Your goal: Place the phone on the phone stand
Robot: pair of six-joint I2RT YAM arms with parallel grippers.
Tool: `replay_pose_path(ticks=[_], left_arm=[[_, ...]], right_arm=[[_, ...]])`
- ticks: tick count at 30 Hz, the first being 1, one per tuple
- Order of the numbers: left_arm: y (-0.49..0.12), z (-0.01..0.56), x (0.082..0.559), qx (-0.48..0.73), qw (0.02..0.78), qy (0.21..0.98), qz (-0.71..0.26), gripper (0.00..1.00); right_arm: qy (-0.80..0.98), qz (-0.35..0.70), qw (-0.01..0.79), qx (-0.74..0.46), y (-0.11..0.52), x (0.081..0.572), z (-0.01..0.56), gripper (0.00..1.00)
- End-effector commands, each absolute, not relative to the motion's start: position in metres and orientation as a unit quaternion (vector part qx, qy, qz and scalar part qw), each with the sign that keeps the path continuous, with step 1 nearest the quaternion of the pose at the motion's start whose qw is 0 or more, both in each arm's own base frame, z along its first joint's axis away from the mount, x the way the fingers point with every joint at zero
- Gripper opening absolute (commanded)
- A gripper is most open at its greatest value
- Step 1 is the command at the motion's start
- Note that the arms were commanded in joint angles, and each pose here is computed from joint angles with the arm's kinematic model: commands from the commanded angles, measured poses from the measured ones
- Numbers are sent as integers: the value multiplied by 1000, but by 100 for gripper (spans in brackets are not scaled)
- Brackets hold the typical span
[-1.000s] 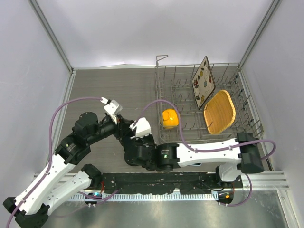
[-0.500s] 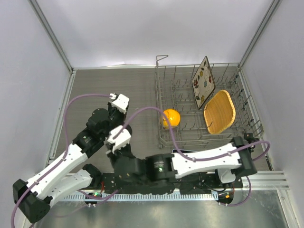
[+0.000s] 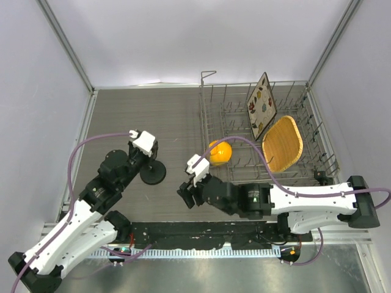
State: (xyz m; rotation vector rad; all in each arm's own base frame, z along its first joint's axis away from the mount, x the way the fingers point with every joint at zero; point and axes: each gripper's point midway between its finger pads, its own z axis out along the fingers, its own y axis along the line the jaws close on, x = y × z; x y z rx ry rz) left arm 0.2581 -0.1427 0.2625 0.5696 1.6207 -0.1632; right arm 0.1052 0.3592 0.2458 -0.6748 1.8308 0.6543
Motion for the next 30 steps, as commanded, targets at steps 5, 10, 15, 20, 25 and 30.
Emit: replay_pose_path(ticks=[5,10,15,20,25,30], left_arm=[[-180,320,197,313,666,631,-247,0],[-202,317,169,376,639,596,-310,0],[-214,316,154,414,617,574,-344,0],[-217,320,140,443,601,560,-359,0],[-221,328,137,448,600,548,-371,0],[-219,339,138,439,617,540,-368,0]], right_arm=[[594,428,483,-481,394,118,304,79],[570,427,478,-514,395,145,296,79],[537,424,485,-544,399,152,297,74],[529,431,463,-566,407,153,285,61],[521,444,445,-578,418,151,282,48],[519,453,450,-569,414,150,278,52]])
